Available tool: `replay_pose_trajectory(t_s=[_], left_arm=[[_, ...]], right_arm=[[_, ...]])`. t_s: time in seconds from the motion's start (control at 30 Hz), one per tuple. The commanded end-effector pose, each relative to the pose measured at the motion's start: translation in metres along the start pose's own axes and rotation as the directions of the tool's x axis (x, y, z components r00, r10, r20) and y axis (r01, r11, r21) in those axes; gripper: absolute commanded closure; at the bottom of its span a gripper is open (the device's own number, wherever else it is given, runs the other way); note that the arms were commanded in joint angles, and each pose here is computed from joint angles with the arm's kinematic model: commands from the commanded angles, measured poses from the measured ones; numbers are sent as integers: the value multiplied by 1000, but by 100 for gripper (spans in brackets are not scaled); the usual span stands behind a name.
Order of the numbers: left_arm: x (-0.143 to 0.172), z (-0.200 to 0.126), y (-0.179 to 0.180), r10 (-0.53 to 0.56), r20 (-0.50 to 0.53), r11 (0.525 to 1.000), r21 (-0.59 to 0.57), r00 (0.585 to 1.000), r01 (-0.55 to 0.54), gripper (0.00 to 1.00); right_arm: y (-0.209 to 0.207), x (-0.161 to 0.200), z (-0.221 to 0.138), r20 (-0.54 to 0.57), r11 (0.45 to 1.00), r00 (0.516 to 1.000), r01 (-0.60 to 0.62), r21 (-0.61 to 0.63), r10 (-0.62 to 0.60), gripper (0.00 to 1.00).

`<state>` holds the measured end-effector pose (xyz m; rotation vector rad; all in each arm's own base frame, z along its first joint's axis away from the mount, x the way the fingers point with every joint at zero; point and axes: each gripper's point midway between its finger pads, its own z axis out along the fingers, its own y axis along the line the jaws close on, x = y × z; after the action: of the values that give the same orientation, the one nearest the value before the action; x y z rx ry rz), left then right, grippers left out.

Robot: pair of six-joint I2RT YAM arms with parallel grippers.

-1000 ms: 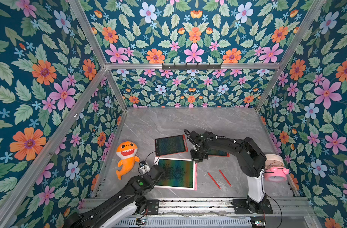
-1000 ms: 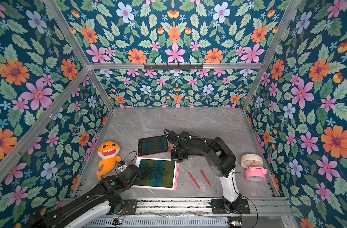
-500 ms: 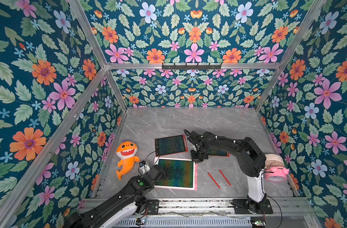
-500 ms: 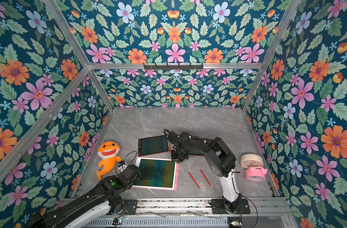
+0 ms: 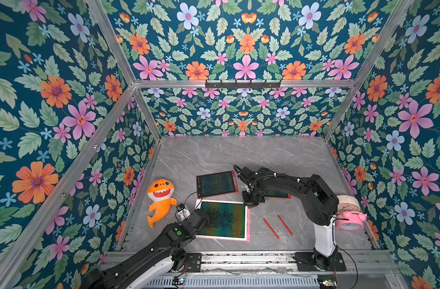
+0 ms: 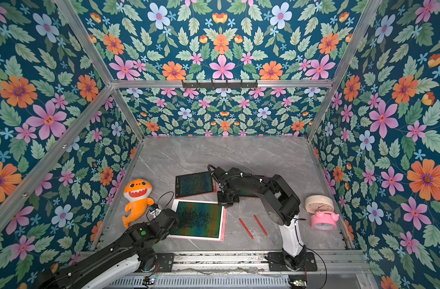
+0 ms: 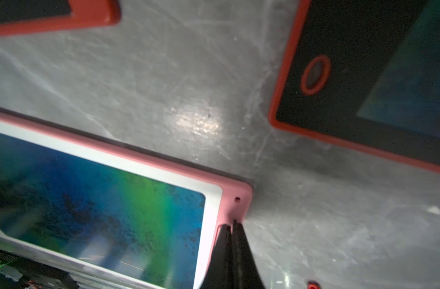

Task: Place the stylus back onto the writing tablet
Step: Place the stylus on the writing tablet.

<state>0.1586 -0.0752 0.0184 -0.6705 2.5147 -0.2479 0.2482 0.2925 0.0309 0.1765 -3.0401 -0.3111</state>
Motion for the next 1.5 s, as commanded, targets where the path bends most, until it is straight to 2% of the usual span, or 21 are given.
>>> replay_pose_trajectory(t_s=[0.0, 0.23, 0.47, 0.77, 1.47], left_arm=[[7, 0, 8, 12, -33, 999, -30, 999, -13, 100], [7, 1, 8, 12, -36, 999, -30, 999, -13, 100], [5, -1, 8, 8, -27, 1000, -28, 1000, -9, 100], [7, 0, 9, 8, -32, 1000, -29, 999, -9, 100], [9, 1, 9, 8, -38, 1000, -28, 999, -9, 100]], right_arm=[[-1, 0, -10, 14, 1000, 1000, 1, 13, -1, 95], [6, -5, -17, 17, 1000, 1000, 11, 7, -11, 94], [8, 10, -18, 0, 999, 1000, 19, 41, -19, 93], [-3, 26, -8, -33, 997, 999, -2, 75, 4, 93], [4, 35, 16, -68, 998, 998, -12, 66, 16, 93]])
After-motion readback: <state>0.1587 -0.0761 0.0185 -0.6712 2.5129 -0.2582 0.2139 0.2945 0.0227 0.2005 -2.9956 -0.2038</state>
